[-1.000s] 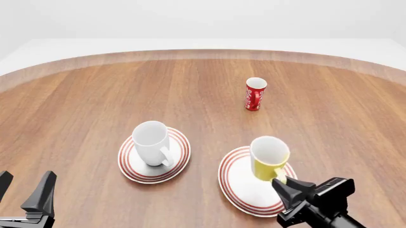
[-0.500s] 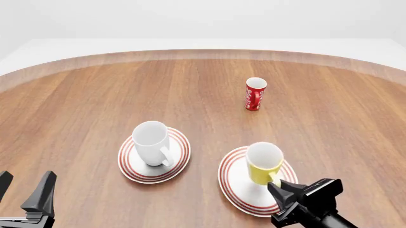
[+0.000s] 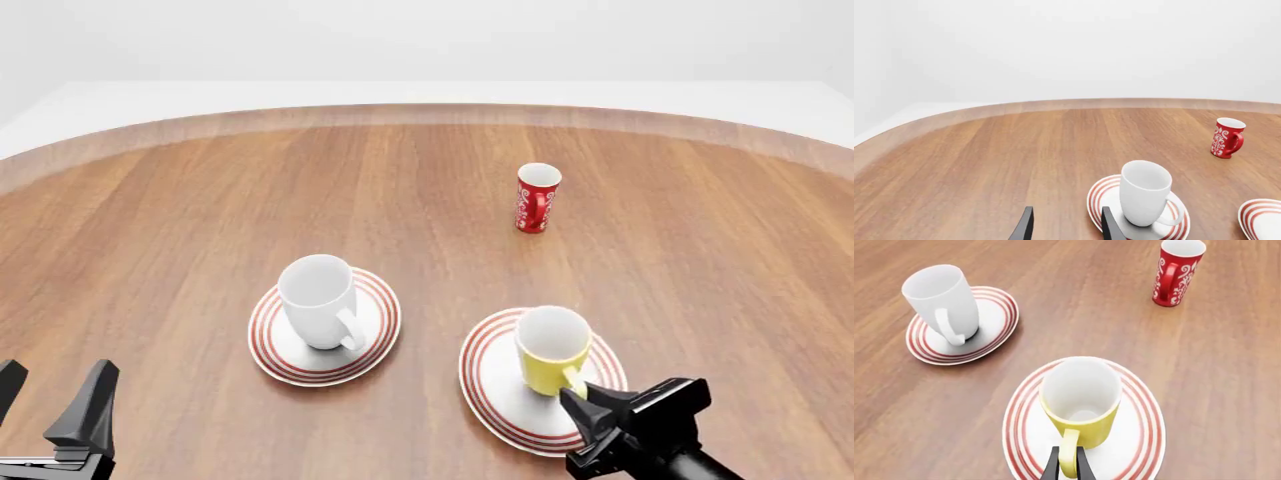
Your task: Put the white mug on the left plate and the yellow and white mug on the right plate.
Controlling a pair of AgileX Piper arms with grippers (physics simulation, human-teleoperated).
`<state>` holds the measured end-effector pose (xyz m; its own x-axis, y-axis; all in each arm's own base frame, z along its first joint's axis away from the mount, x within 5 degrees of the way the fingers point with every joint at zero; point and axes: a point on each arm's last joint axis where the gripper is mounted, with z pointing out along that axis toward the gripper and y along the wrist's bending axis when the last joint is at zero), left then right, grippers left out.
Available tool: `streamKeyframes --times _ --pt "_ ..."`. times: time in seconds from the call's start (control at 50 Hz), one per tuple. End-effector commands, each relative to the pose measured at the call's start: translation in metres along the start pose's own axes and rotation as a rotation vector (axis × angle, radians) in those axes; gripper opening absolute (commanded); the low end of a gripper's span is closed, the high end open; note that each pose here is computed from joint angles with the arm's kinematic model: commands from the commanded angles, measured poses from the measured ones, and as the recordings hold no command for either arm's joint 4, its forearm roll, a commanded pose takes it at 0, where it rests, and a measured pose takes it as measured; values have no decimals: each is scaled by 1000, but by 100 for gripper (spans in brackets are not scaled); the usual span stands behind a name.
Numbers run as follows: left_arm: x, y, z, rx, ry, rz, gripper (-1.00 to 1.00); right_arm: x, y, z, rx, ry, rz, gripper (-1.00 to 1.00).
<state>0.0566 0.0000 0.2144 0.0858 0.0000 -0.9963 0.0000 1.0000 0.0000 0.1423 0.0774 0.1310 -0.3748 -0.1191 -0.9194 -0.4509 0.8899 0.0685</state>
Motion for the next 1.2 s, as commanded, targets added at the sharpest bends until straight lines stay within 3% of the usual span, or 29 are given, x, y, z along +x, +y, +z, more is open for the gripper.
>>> streamKeyframes --times 0.02,0.12,0.14,0.78,1.2 --pt "0 0 0 0 0 0 100 1 -1 1 5 3 8 -100" --pt "0 0 0 0 0 0 100 3 -1 2 5 12 14 -100" --pt "0 0 0 0 0 0 100 4 -1 3 7 16 17 100" --pt "0 0 0 0 0 0 100 -2 -5 -6 29 23 12 100" --pt "0 0 0 0 0 0 100 -16 -9 -27 62 -11 -3 100"
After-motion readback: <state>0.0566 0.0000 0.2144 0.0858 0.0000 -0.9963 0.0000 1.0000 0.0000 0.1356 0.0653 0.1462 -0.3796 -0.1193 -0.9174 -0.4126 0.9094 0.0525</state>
